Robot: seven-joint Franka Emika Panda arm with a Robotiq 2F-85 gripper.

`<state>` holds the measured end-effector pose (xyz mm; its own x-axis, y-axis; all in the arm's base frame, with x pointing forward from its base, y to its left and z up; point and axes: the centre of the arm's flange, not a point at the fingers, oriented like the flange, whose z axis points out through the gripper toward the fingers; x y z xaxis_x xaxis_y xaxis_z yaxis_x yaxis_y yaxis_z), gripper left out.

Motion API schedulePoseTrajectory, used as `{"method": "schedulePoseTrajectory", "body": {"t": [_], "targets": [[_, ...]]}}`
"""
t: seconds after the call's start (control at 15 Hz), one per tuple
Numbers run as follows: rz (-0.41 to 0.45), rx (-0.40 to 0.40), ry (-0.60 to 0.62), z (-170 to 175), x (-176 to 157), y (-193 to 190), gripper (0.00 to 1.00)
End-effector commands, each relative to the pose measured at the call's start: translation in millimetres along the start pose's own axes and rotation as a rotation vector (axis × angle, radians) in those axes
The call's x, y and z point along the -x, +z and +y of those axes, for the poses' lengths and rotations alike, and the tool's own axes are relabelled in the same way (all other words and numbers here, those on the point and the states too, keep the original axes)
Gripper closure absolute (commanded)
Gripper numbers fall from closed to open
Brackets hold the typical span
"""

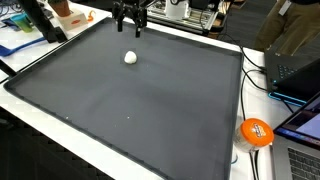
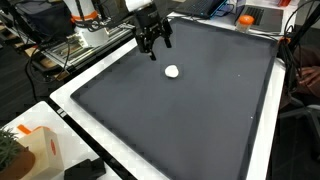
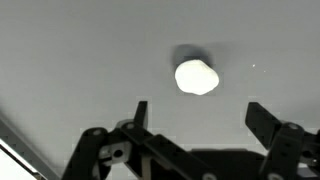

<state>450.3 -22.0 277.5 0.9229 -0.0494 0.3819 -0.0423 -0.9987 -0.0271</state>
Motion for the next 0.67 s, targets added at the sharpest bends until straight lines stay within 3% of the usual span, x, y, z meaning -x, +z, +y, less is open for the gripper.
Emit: {"method": "schedulePoseTrajectory", "body": {"t": [0.0, 0.33, 0.6], "targets": [[-0.163, -0.042, -0.084, -39, -40, -59, 0.00], [-0.290, -0.064, -0.155, -85, -67, -109, 0.00], [-0.347, -0.076, -0.153, -91, -93, -158, 0.00]]}}
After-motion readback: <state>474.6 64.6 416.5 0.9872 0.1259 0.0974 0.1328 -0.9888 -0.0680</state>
